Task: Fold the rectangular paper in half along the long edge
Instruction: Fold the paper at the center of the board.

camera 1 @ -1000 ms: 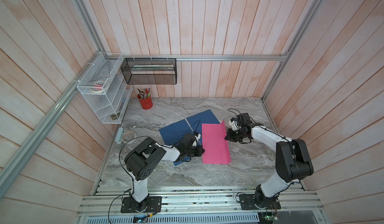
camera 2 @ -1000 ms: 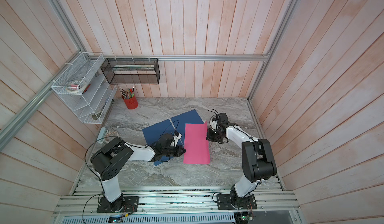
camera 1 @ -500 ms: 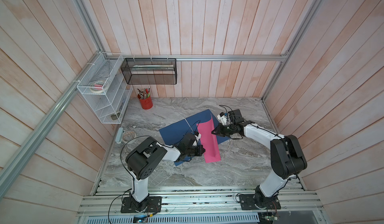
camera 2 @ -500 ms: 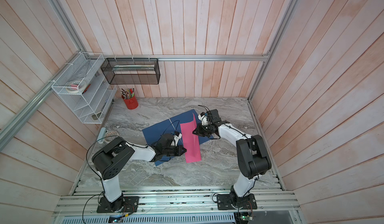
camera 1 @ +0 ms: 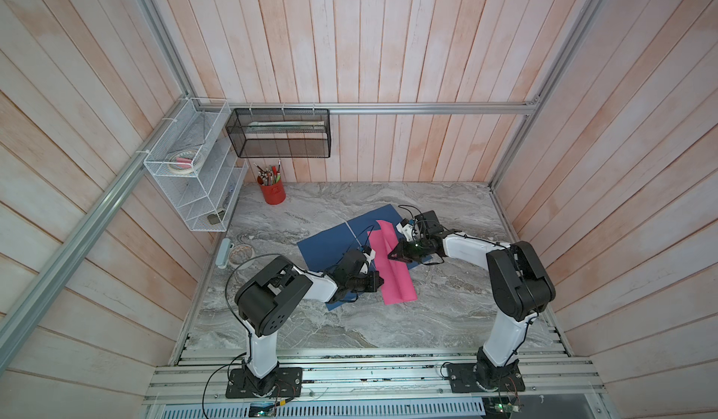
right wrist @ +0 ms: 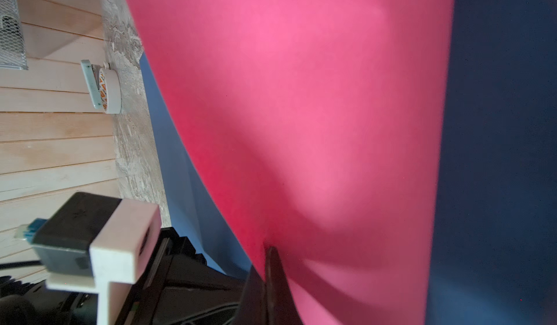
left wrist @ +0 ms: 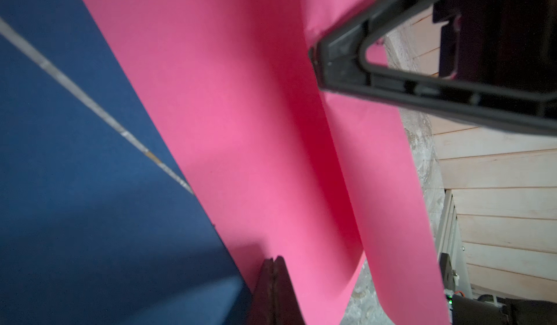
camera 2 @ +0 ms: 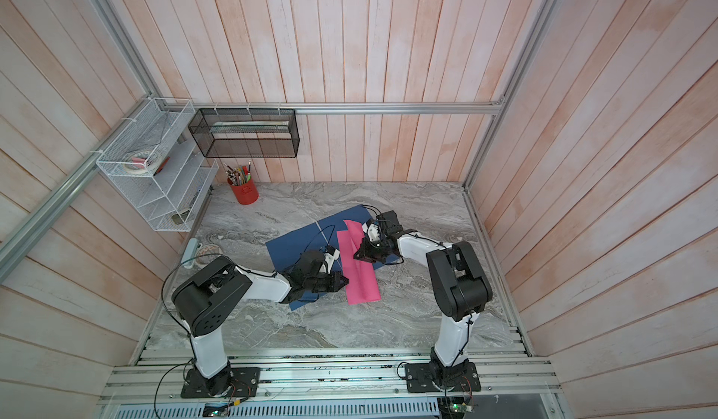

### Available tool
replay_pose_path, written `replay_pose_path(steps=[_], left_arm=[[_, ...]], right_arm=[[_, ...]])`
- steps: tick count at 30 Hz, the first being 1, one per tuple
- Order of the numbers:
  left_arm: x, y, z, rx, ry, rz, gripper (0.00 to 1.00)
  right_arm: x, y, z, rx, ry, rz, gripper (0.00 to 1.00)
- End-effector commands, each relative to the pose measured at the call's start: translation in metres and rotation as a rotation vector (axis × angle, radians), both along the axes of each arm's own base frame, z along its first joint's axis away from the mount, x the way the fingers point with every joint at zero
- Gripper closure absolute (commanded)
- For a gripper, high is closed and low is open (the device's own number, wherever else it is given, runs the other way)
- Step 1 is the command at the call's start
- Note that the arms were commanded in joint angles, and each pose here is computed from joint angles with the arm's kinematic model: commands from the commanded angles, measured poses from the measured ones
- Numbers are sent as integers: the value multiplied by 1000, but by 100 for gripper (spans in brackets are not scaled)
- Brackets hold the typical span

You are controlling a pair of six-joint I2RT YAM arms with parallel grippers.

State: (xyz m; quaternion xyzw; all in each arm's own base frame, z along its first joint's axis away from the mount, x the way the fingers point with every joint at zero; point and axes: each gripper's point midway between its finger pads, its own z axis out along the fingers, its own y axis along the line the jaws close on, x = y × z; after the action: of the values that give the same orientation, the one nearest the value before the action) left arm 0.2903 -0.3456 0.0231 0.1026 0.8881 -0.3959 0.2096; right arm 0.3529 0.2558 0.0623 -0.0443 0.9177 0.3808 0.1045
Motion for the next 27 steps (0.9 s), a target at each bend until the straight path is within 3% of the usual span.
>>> replay_pose_path(steps=[1,27], left_arm=[[-14,15,-21,49,56,24,100],[-12,25,-8,-116,67,81,100]], right_arm=[[-1,7,-9,25,19,15,100],[-7,32,-31,37,53,59,100]])
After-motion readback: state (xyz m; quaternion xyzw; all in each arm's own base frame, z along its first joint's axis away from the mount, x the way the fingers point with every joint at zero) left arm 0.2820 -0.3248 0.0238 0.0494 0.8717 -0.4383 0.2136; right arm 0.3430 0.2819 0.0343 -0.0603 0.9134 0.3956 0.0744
